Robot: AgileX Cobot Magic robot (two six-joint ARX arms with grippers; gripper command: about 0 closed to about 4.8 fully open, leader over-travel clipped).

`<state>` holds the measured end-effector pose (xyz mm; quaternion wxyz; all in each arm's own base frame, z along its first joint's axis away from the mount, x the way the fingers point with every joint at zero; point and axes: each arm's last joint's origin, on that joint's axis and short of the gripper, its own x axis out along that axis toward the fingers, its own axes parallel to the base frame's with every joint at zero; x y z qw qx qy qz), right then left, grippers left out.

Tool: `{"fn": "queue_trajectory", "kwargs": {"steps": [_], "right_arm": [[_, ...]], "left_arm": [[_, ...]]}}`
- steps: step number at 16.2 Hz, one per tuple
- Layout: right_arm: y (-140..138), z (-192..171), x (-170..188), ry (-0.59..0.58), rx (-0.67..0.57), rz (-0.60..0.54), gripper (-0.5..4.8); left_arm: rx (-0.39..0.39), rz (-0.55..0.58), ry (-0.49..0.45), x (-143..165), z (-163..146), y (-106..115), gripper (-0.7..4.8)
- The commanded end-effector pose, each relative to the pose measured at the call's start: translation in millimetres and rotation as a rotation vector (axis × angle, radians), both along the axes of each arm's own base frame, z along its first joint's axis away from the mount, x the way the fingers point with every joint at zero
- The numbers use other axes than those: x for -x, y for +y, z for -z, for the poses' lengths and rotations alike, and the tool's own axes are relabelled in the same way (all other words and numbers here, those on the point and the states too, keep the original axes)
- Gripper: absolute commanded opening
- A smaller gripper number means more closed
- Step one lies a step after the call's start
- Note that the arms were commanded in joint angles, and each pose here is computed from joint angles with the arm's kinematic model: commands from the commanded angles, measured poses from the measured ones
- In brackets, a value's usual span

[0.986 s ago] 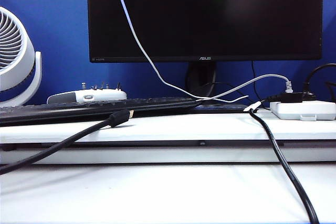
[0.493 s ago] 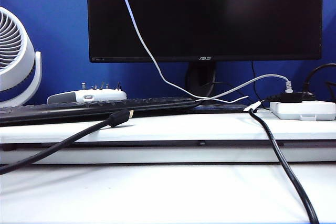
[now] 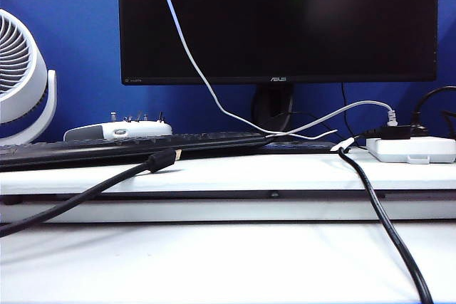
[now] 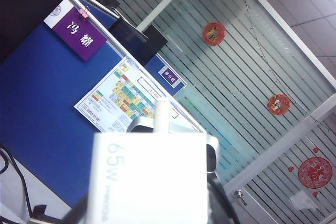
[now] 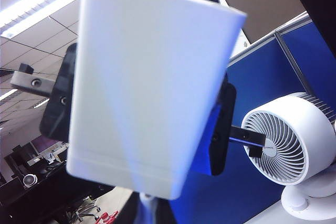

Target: Pick up the Type-C charging cable and the charging base, insert one end of the Type-C charger into the corresponding slot on the base, and finally place the plugged-in charger back on the table.

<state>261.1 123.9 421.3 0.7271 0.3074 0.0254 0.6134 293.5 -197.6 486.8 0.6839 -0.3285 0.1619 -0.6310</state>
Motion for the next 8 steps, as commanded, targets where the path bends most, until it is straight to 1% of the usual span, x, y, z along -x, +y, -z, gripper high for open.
{"fn": "queue_trajectory", "kwargs": {"steps": [1,8], "right_arm": [[-1.2,-4.7,2.0,-0.021,-0.016,0.012,-0.01],[-1.2,-4.6,2.0,-0.019,-0.016,0.012,-0.01]], "left_arm": [[0.01,0.008,-0.026,3.6,-4.8,0.9,0.21],[-0.007,0.016,-0.007,3.4,-2.4,0.2,0.2]]}}
